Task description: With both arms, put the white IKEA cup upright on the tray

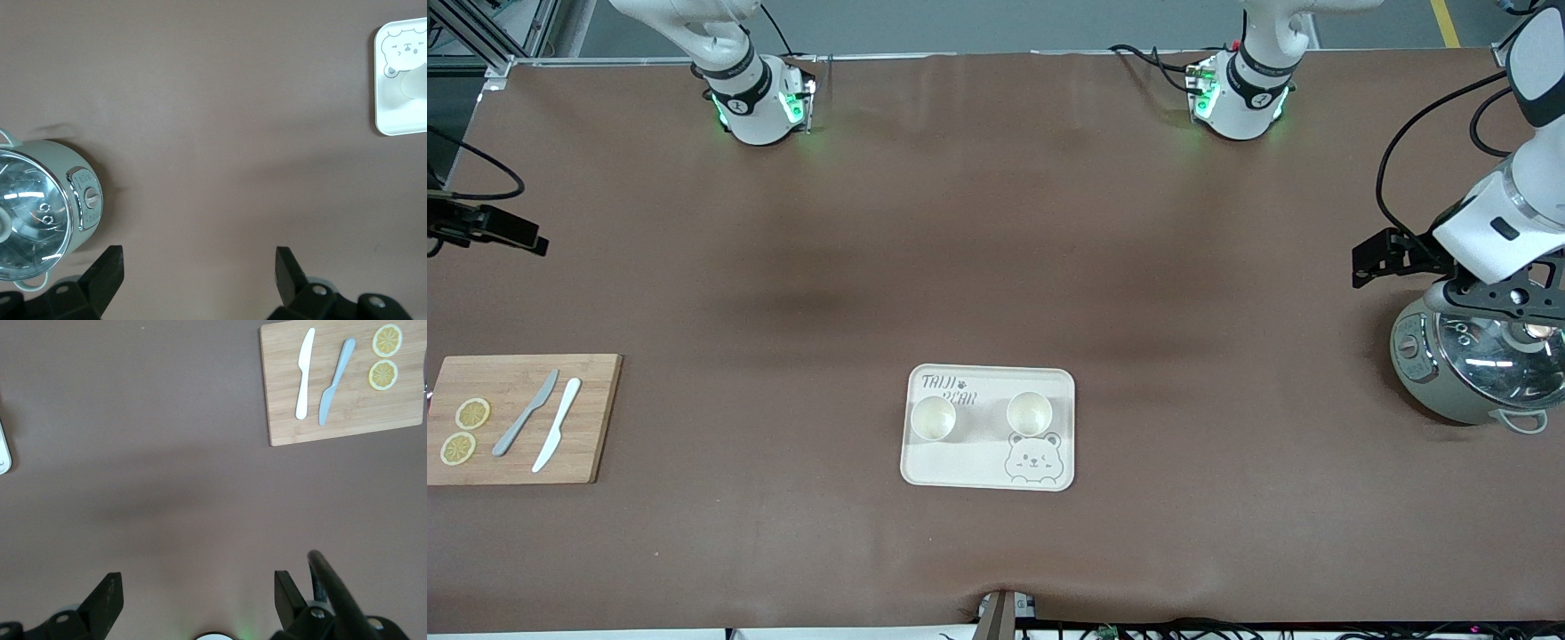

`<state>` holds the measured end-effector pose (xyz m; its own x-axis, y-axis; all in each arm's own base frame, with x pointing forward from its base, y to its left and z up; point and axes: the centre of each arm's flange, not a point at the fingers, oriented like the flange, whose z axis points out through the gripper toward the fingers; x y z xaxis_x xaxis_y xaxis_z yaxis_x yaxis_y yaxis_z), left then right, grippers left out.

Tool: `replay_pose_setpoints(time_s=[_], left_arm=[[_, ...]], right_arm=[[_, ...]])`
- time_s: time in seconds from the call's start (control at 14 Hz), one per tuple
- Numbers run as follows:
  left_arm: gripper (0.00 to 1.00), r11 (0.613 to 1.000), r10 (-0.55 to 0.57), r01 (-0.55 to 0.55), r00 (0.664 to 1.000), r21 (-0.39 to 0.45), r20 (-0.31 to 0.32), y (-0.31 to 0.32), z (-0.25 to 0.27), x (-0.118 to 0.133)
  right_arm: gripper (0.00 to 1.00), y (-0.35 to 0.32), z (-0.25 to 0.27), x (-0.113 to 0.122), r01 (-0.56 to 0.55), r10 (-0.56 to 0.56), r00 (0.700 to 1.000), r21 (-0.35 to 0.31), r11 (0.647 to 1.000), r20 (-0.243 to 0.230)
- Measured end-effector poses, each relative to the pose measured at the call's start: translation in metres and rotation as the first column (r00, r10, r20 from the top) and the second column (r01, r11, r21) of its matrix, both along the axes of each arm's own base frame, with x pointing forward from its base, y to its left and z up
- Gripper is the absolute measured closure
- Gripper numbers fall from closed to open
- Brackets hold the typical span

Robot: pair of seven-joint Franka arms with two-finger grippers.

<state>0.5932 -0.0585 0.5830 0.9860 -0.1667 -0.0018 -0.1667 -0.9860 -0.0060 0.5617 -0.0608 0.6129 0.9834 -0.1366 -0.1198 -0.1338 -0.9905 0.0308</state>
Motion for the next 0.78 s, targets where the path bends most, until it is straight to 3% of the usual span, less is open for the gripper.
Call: replay_pose_setpoints(time_s=[0.21, 0.43, 0.78], left_arm=[[0.00, 1.000, 0.001, -0.001, 1.000, 0.000, -0.001, 0.000, -0.001, 0.000], [0.00, 1.000, 0.001, -0.001, 1.000, 0.001, -0.003, 0.001, -0.002, 0.001], [0.00, 1.000, 0.002, -0.002, 1.000, 0.001, -0.004, 0.001, -0.002, 0.001]], right_arm=[[0.00, 0.006, 0.016, 0.001, -0.026, 0.028, 0.999, -0.079, 0.996, 0.024], [0.00, 0.041, 0.017, -0.002, -0.108, 0.103, 0.994, -0.198, 0.974, -0.037], [0.00, 0.036, 0.002, -0.003, -0.205, 0.181, 0.974, -0.187, 0.961, -0.134]])
